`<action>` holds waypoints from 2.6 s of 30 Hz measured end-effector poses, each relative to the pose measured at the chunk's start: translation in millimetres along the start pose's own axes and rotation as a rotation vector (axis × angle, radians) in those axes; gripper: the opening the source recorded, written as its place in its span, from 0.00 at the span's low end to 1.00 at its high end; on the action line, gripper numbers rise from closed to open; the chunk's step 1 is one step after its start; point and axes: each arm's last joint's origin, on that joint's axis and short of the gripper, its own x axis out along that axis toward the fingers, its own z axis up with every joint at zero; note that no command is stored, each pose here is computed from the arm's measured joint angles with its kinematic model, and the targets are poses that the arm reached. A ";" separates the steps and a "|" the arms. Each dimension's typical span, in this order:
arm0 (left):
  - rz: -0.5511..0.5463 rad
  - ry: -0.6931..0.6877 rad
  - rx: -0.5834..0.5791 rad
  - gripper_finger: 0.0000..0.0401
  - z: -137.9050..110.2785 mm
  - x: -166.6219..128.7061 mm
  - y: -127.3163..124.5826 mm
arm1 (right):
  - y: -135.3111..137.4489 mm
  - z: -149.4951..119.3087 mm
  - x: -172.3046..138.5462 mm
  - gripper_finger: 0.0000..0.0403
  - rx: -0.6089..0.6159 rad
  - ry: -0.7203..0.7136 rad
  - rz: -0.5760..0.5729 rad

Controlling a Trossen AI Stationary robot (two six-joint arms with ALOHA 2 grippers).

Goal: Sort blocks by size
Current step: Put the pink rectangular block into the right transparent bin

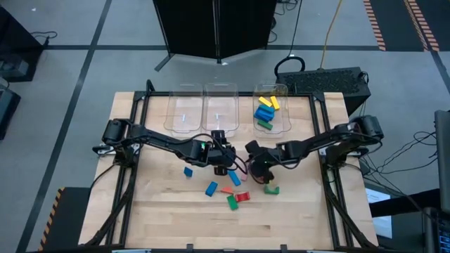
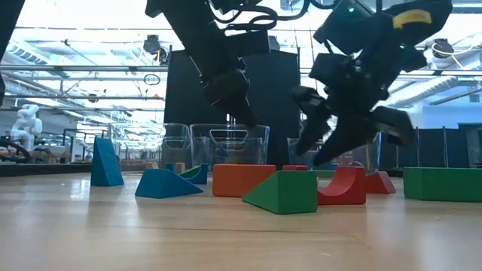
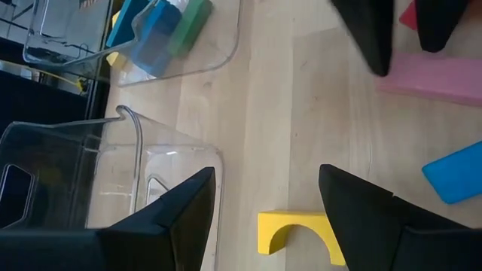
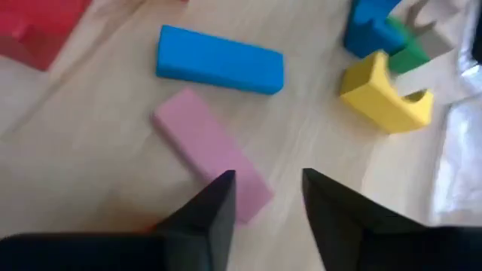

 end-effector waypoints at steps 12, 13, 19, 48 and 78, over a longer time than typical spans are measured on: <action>-0.003 0.031 -0.008 0.60 -3.5 -0.1 -0.7 | -16.1 18.2 15.1 0.62 -0.106 0.019 0.218; -0.003 0.032 -0.016 0.60 -3.6 -0.1 -0.7 | -16.1 18.4 16.9 0.62 -0.121 0.027 0.226; -0.003 0.055 -0.024 0.60 -6.1 -0.6 -1.6 | -11.9 13.3 34.5 0.58 -0.155 0.058 0.284; 0.046 0.085 -0.155 0.60 -22.6 -41.4 21.5 | -22.8 3.7 26.3 0.25 0.079 0.120 0.372; -0.232 -0.191 -0.237 0.60 -67.8 -29.4 -19.6 | -144.2 -72.0 -120.9 0.23 0.714 0.020 -0.129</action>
